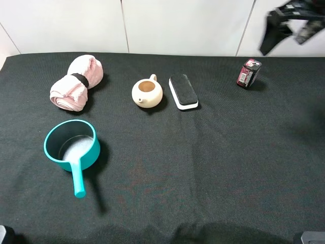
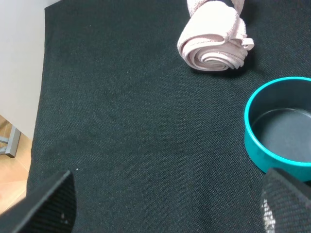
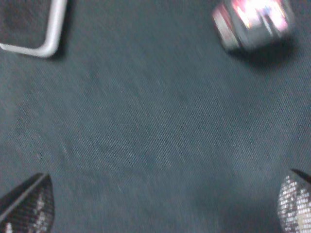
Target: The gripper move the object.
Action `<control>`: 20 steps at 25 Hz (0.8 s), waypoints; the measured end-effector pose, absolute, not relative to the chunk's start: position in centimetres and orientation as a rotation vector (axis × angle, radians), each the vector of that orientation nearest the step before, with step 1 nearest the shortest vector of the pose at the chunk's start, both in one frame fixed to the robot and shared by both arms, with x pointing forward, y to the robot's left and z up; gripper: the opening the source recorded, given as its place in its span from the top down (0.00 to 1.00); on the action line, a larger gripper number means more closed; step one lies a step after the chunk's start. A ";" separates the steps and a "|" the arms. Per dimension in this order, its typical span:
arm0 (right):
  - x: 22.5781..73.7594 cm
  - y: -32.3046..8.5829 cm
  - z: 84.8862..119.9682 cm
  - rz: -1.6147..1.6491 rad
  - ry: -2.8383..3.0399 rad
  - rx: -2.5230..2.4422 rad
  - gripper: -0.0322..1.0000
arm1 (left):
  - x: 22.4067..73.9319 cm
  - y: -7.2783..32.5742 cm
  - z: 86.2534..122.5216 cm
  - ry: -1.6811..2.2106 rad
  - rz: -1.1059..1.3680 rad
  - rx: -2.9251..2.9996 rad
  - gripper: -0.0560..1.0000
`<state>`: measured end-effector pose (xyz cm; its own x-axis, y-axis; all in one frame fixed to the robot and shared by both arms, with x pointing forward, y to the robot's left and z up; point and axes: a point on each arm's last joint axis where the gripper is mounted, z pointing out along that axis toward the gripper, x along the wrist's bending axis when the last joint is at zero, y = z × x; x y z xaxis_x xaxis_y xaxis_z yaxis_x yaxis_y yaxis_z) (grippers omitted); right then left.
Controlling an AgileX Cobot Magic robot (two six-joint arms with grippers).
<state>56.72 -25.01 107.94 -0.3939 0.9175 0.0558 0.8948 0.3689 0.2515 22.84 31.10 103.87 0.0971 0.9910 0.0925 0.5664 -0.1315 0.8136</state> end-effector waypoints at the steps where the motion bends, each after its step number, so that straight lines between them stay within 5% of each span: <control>1: 55.7 -26.0 108.2 0.367 2.492 1.705 0.30 | 22.8 31.1 103.9 1.530 0.895 1.771 0.17; 9: 45.7 -30.9 109.1 0.375 2.281 1.897 0.30 | 22.8 31.1 103.9 1.530 0.895 1.771 0.17; 20: 32.3 -30.4 106.2 0.530 1.984 1.836 0.30 | 22.8 31.1 103.9 1.530 0.895 1.771 0.17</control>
<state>32.26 -30.38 106.23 -0.0705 0.9972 -0.0251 0.8518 0.0733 0.5187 22.84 31.10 103.87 0.0971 0.9910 0.0925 0.5664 -0.1315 0.8136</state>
